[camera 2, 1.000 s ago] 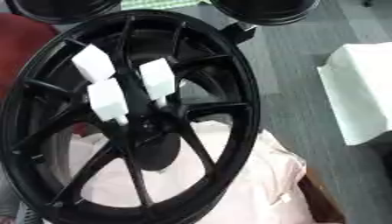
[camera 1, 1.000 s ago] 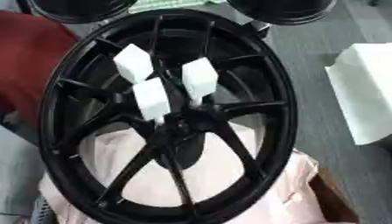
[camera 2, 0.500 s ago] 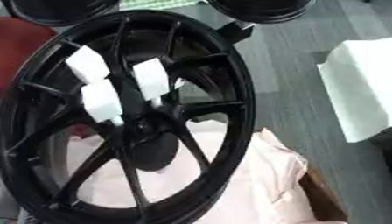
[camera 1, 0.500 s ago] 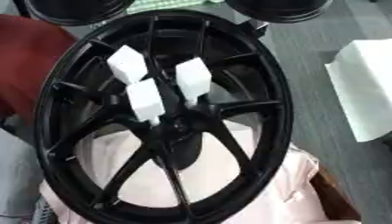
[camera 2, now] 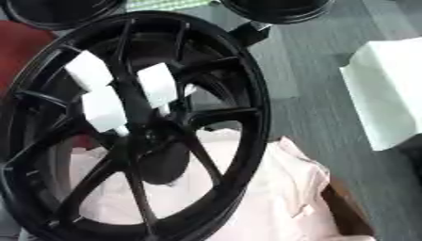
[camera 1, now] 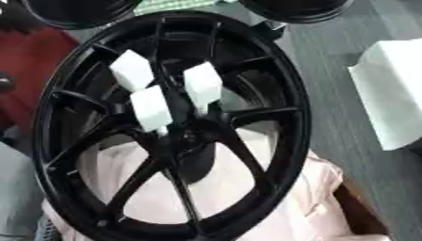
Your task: Pull the pin out of the wheel hub.
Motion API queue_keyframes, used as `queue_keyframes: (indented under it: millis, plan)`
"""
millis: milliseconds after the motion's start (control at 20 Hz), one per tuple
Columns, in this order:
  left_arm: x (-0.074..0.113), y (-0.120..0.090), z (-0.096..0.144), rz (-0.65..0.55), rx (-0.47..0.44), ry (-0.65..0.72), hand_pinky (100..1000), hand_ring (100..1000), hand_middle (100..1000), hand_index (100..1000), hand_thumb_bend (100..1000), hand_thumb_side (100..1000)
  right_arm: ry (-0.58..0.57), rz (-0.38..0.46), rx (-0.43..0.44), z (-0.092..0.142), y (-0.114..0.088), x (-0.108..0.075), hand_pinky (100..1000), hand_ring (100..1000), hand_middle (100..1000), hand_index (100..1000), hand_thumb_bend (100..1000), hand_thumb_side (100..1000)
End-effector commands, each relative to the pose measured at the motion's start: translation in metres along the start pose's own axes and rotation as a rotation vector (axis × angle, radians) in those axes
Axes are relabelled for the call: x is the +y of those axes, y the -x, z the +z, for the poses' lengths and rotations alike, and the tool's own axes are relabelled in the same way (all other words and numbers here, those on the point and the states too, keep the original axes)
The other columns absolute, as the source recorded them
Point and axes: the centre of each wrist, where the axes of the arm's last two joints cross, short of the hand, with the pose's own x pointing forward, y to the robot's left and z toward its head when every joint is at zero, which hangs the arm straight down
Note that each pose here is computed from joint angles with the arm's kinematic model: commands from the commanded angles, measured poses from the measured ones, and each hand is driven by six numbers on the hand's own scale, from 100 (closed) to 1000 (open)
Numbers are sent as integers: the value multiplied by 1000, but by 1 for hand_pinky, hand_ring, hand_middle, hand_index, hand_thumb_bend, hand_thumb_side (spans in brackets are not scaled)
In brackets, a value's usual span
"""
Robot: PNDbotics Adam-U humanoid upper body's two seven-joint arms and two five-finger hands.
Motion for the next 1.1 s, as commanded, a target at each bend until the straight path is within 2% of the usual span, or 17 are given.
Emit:
queue_keyframes:
  millis: [50,250,550,900,1100]
  plan:
    - [7,-17,2,-80,3,81,853,856,836,917,538,756,17,48,4,4,-4,-17,836,764,680,732,100,482]
    - [5,-24,-3,-114,-20,141,853,857,838,919,545,745,14,45,0,2,-5,-16,836,764,680,732,100,481]
    - [11,-31,-7,-160,-41,130,851,852,832,923,567,682,7,41,-3,1,-5,-14,836,763,679,732,100,482]
    - [22,-39,-12,-217,-51,42,846,830,782,891,622,471,-1,38,-1,0,-3,-12,836,763,679,732,100,482]
    - [28,-42,-16,-220,-66,-35,845,825,767,871,621,362,-1,35,-2,-1,-3,-11,836,763,679,731,100,481]
